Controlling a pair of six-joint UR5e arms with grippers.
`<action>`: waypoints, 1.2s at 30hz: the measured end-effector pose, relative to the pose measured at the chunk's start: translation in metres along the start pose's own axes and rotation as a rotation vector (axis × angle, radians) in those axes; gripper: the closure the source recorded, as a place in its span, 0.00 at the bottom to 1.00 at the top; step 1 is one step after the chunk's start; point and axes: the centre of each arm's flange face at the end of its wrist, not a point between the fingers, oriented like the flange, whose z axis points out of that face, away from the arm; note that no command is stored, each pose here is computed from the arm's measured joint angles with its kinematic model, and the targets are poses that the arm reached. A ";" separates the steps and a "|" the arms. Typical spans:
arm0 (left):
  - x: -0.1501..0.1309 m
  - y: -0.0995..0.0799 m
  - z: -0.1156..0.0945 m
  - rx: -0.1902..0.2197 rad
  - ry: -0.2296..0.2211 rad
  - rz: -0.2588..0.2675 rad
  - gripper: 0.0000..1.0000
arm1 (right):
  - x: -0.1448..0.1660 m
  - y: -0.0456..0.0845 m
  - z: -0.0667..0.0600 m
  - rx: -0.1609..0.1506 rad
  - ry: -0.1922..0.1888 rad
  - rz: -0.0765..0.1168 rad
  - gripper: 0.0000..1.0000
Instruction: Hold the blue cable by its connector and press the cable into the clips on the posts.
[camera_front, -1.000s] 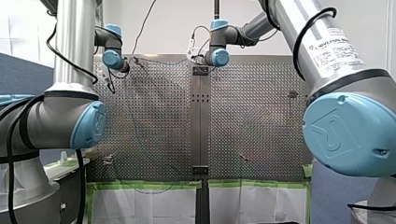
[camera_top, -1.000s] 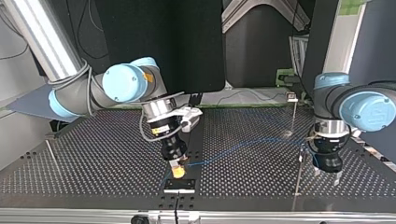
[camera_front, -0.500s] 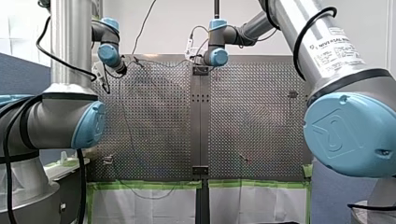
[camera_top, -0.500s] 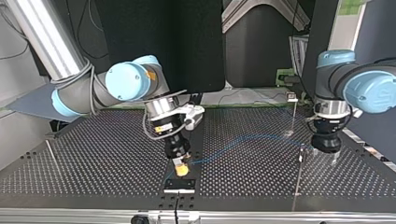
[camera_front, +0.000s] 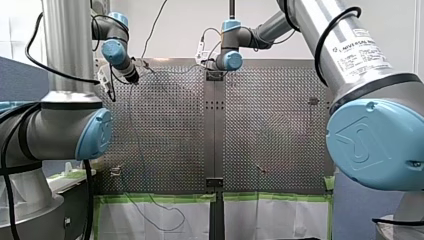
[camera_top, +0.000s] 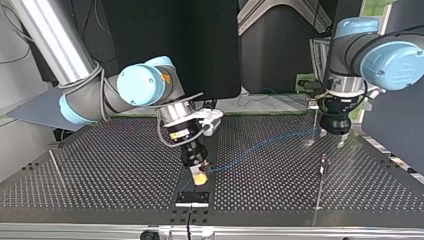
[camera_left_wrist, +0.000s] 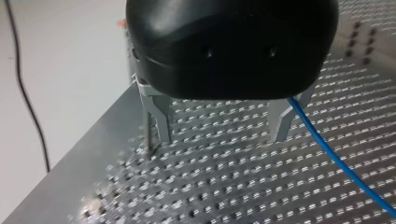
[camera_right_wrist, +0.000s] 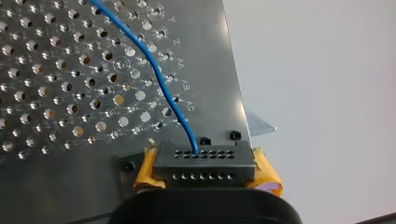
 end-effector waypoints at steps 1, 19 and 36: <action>0.001 -0.001 -0.005 0.000 0.006 0.005 0.00 | 0.000 -0.001 0.000 0.001 -0.001 0.000 1.00; -0.030 -0.028 -0.065 0.060 0.032 0.130 0.00 | -0.003 -0.002 -0.002 -0.008 -0.020 -0.001 1.00; -0.040 -0.040 -0.043 0.162 -0.012 0.230 0.00 | -0.004 -0.001 -0.004 -0.019 -0.029 0.000 1.00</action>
